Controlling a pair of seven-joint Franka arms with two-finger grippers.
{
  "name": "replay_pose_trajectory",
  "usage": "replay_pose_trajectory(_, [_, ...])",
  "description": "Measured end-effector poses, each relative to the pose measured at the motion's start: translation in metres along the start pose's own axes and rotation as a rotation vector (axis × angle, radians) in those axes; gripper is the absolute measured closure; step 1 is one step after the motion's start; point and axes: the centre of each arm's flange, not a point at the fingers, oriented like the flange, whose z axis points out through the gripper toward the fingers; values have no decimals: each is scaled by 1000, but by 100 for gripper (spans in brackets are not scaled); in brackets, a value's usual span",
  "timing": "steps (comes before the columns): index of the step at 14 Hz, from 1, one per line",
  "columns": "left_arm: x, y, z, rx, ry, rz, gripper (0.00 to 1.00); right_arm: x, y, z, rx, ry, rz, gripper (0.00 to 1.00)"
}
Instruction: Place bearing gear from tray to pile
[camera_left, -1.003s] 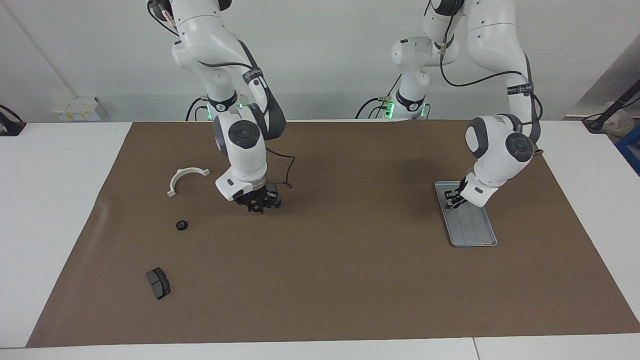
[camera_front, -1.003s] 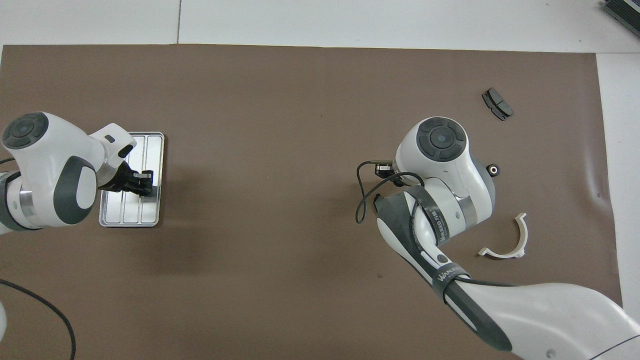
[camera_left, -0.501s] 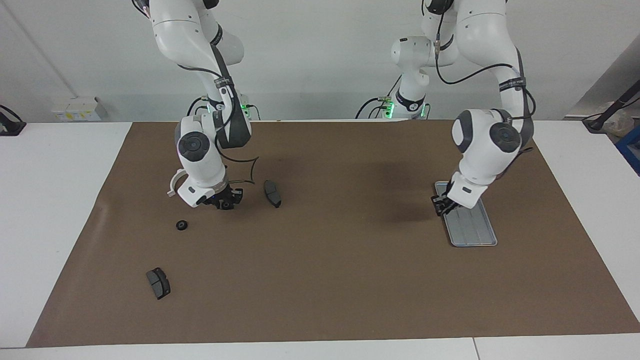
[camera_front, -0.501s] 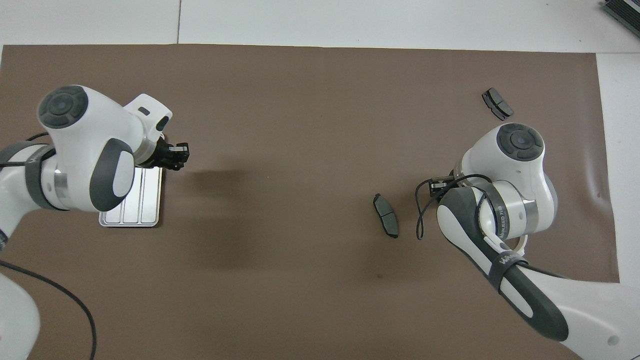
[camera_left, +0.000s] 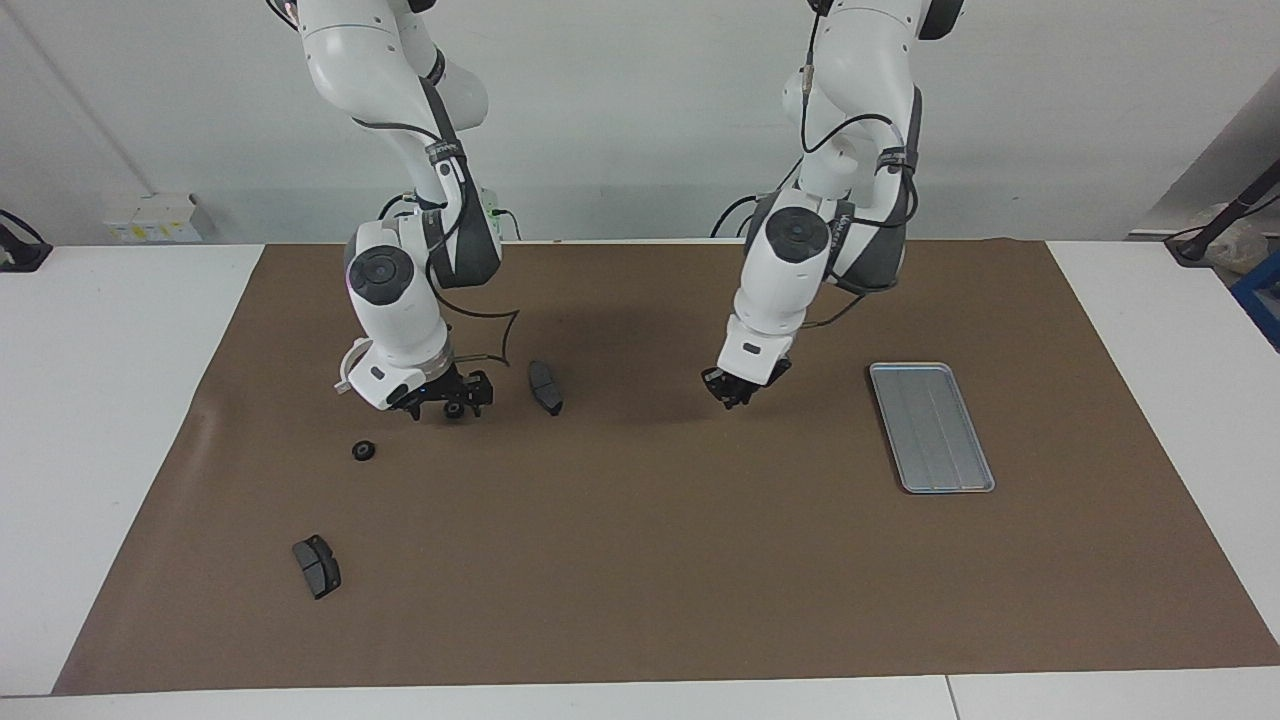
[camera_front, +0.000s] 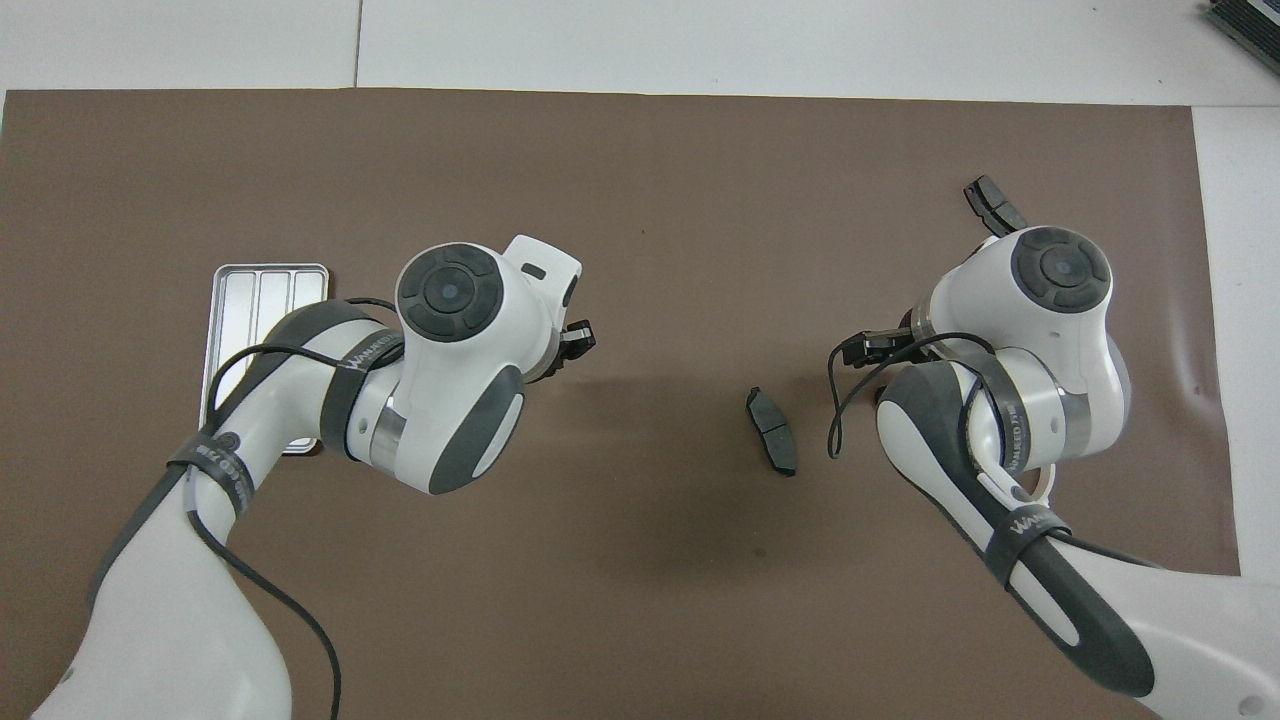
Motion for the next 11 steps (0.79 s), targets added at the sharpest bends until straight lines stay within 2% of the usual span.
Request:
replay_pose_trajectory(2, [-13, 15, 18, 2, -6, 16, 74, 10, 0, -16, 5, 35, 3, 0])
replay_pose_trajectory(3, [-15, 17, 21, 2, -7, 19, 68, 15, 0, -24, 7, 54, 5, 0])
replay_pose_trajectory(6, [-8, 19, 12, -11, 8, 13, 38, 33, 0, -47, 14, 91, 9, 0])
replay_pose_trajectory(9, [20, 12, -18, -41, 47, -26, 37, 43, -18, -54, 28, 111, 71, 0])
replay_pose_trajectory(11, [68, -26, -69, -37, 56, -80, 38, 41, -62, -54, 41, 114, 116, 0])
